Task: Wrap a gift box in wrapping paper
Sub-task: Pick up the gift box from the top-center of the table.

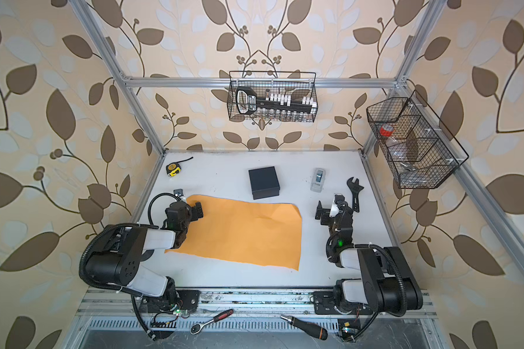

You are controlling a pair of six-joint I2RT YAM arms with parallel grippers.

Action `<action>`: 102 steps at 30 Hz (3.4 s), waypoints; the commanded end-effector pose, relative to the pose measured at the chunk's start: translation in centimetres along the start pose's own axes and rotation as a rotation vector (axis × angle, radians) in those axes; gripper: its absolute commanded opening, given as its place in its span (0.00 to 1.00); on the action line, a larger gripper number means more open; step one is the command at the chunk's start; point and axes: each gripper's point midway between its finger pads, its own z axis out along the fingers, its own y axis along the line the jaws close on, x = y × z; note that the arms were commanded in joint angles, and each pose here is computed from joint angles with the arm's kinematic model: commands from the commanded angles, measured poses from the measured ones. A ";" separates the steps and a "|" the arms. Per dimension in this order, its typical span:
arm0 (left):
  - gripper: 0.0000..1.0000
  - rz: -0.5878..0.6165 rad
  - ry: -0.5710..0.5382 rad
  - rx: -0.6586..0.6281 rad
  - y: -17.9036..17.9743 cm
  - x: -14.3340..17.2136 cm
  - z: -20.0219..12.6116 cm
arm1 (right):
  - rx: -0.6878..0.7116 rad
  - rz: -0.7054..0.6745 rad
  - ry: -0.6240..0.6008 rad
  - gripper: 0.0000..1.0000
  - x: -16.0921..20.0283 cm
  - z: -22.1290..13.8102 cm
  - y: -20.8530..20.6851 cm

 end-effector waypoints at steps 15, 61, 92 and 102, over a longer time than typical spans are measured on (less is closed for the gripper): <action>0.99 -0.009 -0.066 0.015 -0.2 -2.1 -0.3 | -0.031 -0.022 -0.026 1.00 -1.0 0.3 0.6; 0.99 -0.003 -0.056 0.005 -0.3 -2.0 -0.1 | -0.030 -0.022 -0.024 1.00 -0.9 0.2 0.5; 0.99 -0.221 -0.019 -0.151 2.8 -9.0 -6.0 | 0.299 0.244 -0.017 1.00 -5.6 -3.6 -5.5; 0.99 -0.503 0.378 0.530 -10.6 -12.6 -9.5 | -0.288 0.525 0.297 0.84 -8.8 -3.4 5.5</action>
